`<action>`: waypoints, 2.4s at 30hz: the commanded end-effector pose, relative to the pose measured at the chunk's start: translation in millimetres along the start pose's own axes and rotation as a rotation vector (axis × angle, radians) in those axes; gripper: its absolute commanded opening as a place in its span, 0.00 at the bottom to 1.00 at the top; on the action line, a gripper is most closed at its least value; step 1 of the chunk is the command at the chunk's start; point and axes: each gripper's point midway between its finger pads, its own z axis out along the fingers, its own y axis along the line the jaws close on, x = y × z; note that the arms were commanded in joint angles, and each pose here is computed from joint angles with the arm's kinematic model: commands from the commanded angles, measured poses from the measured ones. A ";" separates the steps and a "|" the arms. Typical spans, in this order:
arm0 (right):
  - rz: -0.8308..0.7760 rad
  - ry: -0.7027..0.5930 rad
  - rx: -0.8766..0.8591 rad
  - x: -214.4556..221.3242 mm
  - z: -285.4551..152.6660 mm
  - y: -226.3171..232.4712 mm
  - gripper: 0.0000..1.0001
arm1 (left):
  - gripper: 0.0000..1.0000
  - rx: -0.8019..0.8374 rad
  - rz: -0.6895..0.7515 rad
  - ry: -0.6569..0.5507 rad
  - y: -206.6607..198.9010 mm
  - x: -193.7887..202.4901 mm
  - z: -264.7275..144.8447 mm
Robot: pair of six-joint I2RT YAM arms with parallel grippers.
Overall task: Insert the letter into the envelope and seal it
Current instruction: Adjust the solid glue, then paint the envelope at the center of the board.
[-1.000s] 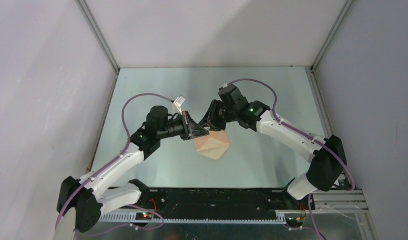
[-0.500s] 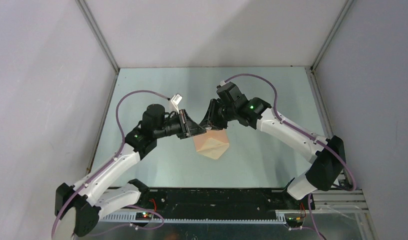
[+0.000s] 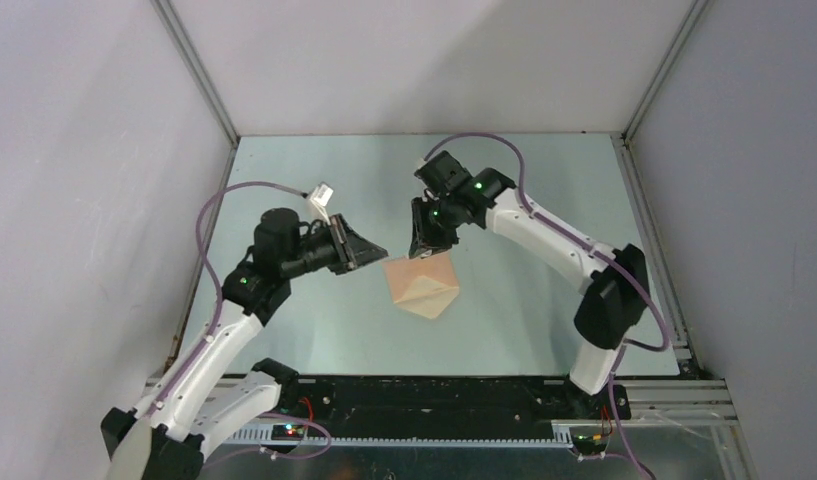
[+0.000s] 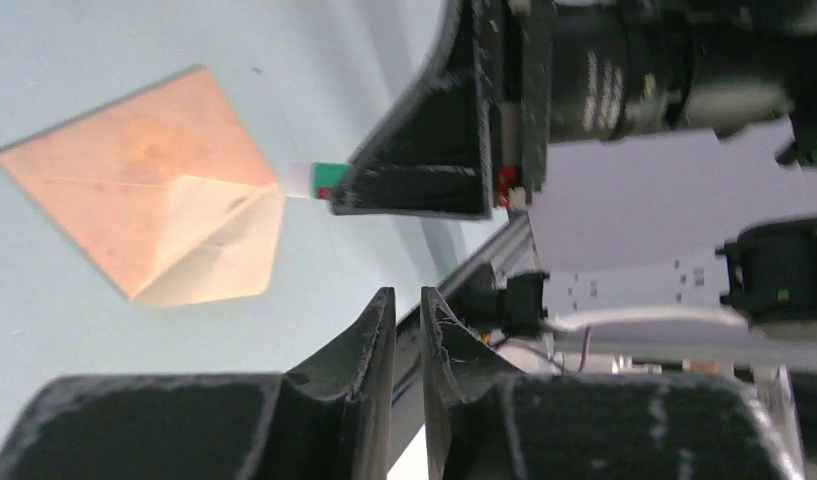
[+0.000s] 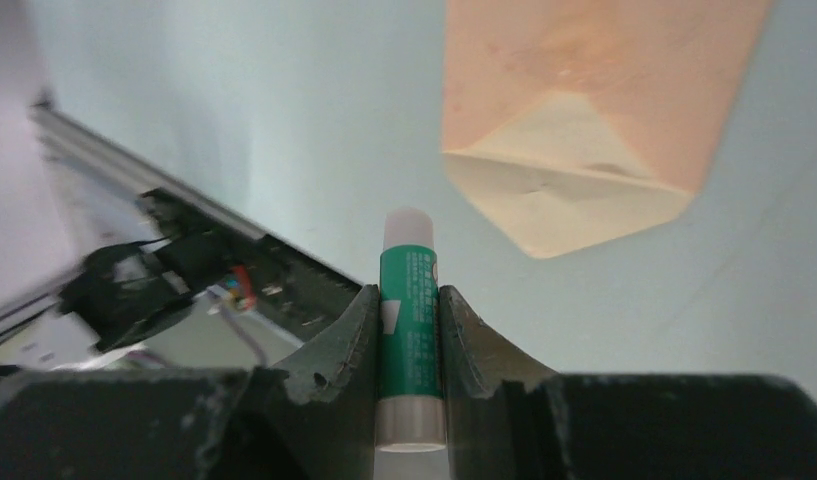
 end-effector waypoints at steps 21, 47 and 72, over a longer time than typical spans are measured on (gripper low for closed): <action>-0.409 0.218 0.470 6.9 52.8 -49.3 0.00 | 0.21 -0.327 -0.372 0.104 155.0 32.2 60.1; -0.272 0.320 0.417 4.3 115.5 -69.3 0.00 | 0.18 -0.571 -0.466 0.147 220.3 54.9 104.3; -0.215 0.379 0.512 -3.1 122.0 -107.4 0.00 | 0.18 -0.612 -0.486 0.184 232.2 70.5 100.5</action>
